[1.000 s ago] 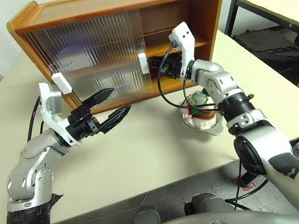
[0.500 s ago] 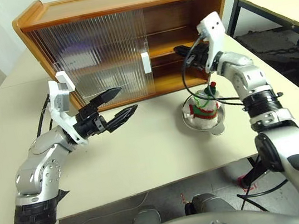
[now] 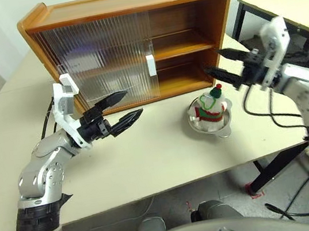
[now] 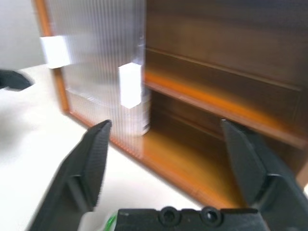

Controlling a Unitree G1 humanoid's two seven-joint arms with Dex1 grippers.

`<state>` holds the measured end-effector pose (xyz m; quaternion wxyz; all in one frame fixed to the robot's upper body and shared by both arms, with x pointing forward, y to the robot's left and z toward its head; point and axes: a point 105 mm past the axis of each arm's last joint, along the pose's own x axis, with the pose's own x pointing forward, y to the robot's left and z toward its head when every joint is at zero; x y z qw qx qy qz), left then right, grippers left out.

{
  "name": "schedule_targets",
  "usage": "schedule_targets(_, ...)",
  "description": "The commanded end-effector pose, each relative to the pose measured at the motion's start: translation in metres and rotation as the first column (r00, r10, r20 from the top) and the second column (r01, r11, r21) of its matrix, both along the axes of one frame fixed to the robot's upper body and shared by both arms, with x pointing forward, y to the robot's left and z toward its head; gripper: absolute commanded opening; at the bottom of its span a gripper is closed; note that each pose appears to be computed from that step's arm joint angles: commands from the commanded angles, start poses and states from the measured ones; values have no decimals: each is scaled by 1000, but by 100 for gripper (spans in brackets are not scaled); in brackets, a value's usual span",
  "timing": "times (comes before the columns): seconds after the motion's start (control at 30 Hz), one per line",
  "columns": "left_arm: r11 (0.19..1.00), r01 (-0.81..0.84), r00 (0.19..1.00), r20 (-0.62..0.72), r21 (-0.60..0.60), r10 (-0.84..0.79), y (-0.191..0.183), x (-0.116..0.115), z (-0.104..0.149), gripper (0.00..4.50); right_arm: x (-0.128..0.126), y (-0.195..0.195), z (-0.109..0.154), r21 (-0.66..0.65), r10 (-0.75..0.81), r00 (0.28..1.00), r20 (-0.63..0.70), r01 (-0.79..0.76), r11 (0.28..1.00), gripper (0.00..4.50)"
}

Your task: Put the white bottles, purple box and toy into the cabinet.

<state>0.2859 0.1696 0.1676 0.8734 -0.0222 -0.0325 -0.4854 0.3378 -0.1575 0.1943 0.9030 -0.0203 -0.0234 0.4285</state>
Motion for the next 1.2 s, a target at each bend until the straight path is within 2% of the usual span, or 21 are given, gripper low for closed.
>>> schedule_targets(0.03,1000,4,1000,-4,16,-4,-1,1,-3,450,-15,-15,-13,2,28,998,-52,-28,1000,449)
schedule_targets(0.17,1000,3,1000,-5,18,-3,1,2,-3,450,-29,-22,-33,8,64,990,-125,-63,998,449)
schedule_targets(0.6,999,-14,1000,-1,29,14,6,-1,-1,450,-44,-30,-89,-10,67,957,-281,-73,997,449)
schedule_targets(1.2,999,-19,1000,8,32,19,6,-1,5,450,-43,-23,-112,-27,69,949,-307,-81,996,449)
